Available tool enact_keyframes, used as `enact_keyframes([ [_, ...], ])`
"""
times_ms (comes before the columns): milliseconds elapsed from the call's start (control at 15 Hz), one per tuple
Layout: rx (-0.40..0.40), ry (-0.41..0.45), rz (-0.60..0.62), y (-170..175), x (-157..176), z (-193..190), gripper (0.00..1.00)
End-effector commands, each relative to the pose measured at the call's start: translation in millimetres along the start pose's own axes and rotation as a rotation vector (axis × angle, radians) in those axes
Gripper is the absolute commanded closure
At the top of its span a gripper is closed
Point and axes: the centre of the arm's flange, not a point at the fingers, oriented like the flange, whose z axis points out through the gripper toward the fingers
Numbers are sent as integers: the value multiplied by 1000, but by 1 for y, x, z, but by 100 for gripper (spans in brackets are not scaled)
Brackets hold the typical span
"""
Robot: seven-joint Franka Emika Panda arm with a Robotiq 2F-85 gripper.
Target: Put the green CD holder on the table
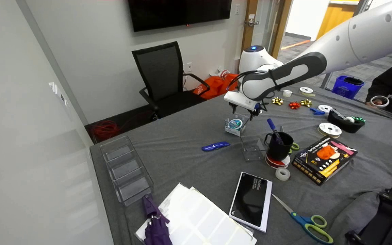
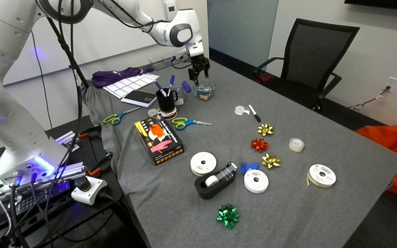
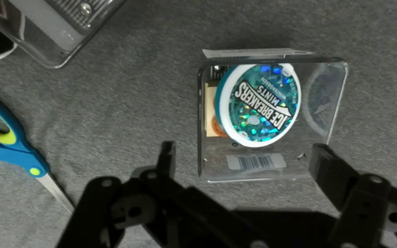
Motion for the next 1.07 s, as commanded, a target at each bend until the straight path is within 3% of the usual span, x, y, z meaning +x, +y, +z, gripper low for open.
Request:
enact_keyframes([
  [0, 13, 48, 0, -12, 1, 24, 0],
  [200, 0, 54, -20, -10, -3, 37, 0],
  [267, -4, 54, -26, -10, -3, 39, 18],
  [333, -5, 51, -35, -9, -4, 40, 28],
  [1000, 18, 37, -61, -6, -5, 29, 97],
])
